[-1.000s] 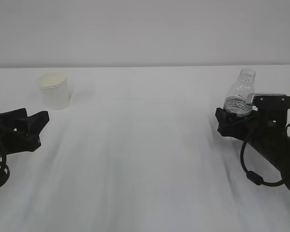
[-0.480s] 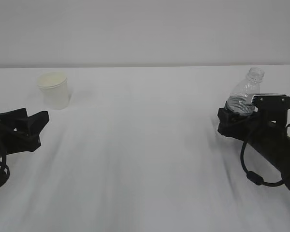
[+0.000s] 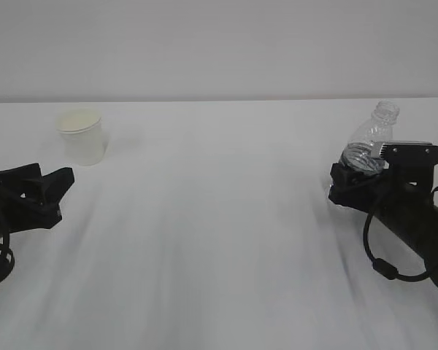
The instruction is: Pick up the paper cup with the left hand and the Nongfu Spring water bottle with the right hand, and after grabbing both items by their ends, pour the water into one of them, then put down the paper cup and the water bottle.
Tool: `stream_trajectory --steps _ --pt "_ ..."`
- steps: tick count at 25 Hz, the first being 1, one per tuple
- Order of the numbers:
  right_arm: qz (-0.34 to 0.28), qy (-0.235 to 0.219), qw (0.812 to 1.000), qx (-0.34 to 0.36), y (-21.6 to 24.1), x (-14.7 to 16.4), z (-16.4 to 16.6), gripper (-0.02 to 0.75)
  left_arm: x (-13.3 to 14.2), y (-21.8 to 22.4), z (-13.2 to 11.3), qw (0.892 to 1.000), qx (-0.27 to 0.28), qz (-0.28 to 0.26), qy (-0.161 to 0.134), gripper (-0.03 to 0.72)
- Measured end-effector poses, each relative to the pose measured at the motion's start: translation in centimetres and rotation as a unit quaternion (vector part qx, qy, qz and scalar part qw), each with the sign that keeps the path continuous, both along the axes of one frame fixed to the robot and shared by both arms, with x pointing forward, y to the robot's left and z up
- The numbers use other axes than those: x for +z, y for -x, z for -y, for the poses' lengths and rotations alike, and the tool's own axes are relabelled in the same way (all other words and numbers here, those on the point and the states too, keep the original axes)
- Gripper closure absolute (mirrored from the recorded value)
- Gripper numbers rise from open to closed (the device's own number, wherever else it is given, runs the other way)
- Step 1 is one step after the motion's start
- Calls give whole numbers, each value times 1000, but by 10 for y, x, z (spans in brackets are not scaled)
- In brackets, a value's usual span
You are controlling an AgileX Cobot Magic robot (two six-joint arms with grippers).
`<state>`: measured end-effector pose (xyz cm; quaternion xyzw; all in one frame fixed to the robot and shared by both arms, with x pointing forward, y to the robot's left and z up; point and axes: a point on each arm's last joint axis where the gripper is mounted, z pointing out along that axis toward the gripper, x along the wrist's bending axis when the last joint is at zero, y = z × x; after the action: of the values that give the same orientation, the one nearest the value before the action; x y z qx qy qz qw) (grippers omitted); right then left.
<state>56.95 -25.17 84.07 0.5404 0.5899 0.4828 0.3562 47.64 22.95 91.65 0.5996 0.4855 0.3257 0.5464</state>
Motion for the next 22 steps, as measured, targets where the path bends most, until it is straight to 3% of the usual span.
stream_trajectory --steps 16,22 --pt "5 44 998 46 3 -1 -5 306 0 0 0 1000 0 0 0 281" --pt "2 62 996 64 19 12 -5 306 -4 0 0 1000 0 -6 -2 281"
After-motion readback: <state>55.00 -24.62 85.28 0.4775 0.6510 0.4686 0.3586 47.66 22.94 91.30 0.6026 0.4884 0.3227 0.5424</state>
